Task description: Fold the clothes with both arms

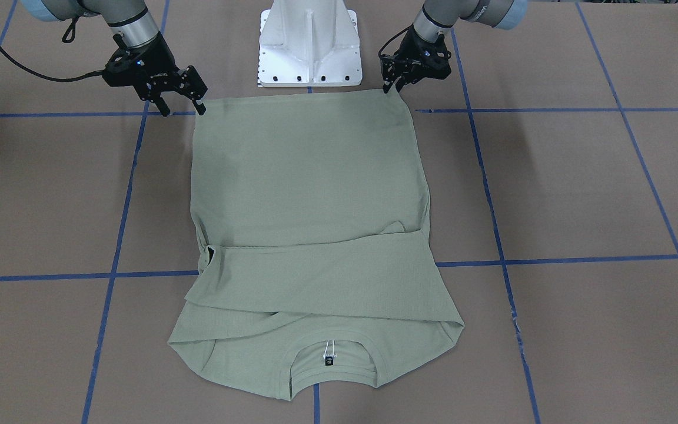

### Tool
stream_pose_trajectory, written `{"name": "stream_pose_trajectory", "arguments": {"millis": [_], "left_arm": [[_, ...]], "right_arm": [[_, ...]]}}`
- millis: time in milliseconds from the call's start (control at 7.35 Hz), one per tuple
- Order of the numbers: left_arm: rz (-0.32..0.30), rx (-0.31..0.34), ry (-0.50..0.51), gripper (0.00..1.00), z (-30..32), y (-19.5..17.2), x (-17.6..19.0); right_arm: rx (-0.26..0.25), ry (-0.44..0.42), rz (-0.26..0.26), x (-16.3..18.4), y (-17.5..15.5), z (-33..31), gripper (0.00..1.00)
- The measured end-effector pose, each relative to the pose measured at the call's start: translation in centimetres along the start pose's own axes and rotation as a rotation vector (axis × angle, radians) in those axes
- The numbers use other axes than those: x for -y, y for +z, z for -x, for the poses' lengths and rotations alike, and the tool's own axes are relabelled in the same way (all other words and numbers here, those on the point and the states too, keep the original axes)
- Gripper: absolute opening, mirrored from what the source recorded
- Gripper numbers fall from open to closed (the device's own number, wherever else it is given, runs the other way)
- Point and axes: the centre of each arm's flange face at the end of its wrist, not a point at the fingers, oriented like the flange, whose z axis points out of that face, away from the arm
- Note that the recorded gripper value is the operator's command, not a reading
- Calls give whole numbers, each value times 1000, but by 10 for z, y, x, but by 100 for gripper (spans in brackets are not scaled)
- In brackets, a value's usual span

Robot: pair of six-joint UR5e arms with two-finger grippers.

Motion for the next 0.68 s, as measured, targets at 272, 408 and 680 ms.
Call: {"name": "stream_pose_trajectory", "arguments": {"millis": [272, 408, 680], "left_arm": [[-8, -25, -5, 0, -8, -11, 5], [-12, -39, -8, 0, -13, -17, 8], [-15, -54, -10, 0, -18, -22, 11]], "right_arm": [[-8, 34, 8, -1, -3, 1, 98], [-36, 113, 23, -7, -4, 1, 98], [-98, 294, 39, -36, 0, -1, 99]]}}
